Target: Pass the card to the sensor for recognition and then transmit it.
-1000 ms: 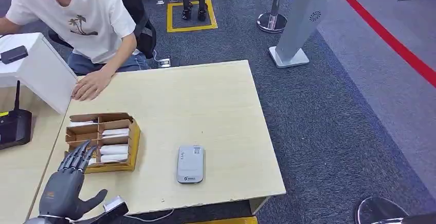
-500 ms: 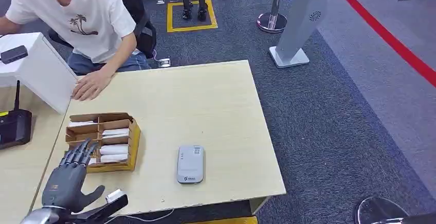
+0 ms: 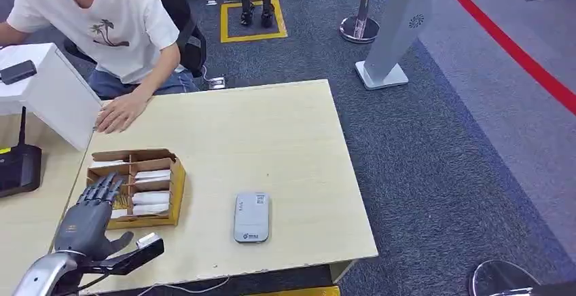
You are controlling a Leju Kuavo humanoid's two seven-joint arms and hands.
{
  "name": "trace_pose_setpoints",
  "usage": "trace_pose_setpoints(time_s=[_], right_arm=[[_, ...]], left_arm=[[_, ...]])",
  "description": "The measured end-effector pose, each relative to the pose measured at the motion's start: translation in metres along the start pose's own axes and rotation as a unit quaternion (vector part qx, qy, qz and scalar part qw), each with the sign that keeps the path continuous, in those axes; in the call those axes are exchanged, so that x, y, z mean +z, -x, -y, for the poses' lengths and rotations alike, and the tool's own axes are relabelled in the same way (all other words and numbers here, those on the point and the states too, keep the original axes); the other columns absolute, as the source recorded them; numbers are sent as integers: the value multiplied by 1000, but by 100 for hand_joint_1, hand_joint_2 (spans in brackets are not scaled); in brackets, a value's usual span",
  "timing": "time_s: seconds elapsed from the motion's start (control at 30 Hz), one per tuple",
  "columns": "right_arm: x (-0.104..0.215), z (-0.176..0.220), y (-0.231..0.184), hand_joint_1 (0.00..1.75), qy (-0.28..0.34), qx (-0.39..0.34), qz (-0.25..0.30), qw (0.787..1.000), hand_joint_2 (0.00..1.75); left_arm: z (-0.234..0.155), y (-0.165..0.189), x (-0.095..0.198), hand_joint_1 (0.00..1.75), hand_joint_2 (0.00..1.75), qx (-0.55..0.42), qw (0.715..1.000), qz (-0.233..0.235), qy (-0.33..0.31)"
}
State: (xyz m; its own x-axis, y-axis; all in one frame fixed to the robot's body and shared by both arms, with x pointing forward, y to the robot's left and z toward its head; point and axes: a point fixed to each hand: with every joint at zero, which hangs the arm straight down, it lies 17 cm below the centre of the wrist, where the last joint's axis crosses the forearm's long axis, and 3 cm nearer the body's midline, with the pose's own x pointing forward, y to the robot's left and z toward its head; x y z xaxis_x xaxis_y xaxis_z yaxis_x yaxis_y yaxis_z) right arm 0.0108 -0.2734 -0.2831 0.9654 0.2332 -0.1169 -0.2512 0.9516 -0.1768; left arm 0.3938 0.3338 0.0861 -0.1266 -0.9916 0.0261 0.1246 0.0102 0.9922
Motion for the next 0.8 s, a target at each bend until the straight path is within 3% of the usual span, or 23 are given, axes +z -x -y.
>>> trace_pose_setpoints(time_s=[0.53,0.8], right_arm=[[0,0,0,0,-1,2,0,1000,175],[0,0,0,0,-1,2,0,1000,175]], left_arm=[[2,1,-11,0,175,12,1000,0,5],[10,-12,-10,0,175,65,997,25,29]])
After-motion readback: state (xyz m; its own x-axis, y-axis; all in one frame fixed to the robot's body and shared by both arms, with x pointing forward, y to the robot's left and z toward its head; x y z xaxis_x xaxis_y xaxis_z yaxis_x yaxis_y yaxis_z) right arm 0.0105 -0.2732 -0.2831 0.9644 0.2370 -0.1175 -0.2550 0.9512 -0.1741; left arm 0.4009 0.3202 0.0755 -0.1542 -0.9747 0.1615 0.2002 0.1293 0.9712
